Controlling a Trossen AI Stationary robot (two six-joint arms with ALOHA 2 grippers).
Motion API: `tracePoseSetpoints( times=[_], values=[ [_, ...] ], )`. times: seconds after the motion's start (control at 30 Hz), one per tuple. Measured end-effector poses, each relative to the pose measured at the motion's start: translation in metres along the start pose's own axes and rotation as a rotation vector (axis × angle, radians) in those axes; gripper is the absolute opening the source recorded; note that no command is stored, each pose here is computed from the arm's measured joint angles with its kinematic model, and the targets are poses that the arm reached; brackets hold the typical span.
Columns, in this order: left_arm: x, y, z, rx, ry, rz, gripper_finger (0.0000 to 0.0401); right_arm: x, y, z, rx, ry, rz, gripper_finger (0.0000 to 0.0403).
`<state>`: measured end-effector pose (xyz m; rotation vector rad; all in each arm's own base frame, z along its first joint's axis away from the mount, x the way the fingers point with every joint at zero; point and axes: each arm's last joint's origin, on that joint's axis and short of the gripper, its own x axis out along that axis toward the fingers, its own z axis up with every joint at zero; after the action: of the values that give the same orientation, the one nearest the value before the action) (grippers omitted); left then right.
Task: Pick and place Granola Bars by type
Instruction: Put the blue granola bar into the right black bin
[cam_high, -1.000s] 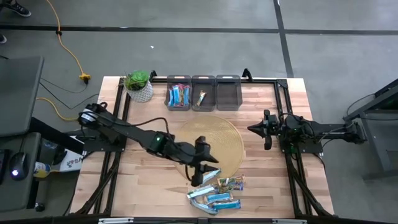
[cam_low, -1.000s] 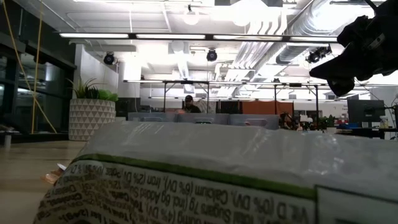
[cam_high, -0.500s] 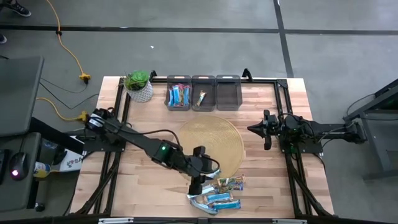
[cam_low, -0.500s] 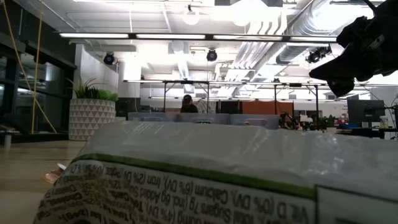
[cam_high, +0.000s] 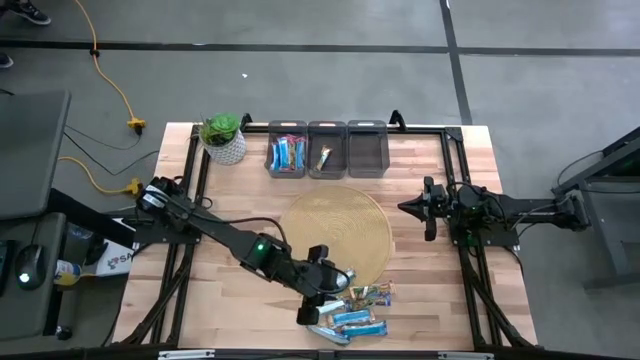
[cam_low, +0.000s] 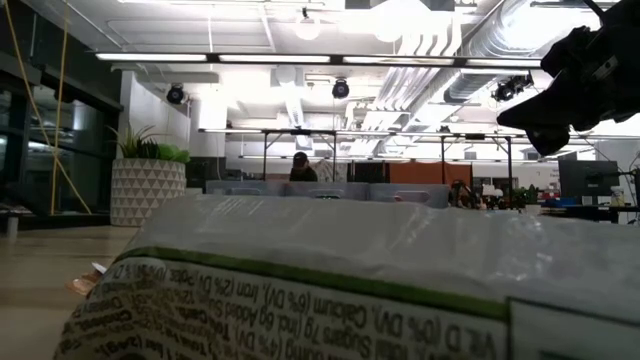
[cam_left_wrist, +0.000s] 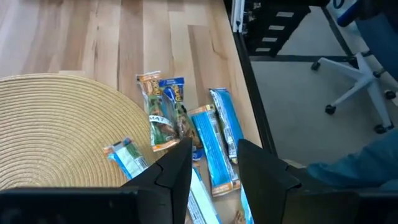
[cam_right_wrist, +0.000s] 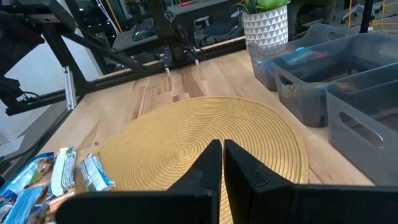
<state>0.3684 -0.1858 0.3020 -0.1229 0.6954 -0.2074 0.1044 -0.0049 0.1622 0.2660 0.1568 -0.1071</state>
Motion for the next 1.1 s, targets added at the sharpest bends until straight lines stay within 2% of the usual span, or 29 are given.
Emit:
tracePoseSetpoints(
  times=[0.43,0.87,1.1],
  values=[
    [-0.004,-0.024,-0.009,0.044,0.025,-0.075,0.0124,0.000,0.000,0.000,0.000,0.000,0.000,0.0000],
    [-0.006,-0.033,-0.017,0.069,0.091,-0.149,0.0124,0.000,0.000,0.000,0.000,0.000,0.000,0.0000],
    [-0.007,-0.030,-0.023,0.235,0.146,-0.143,0.0124,0.000,0.000,0.000,0.000,0.000,0.000,0.0000]
  ],
)
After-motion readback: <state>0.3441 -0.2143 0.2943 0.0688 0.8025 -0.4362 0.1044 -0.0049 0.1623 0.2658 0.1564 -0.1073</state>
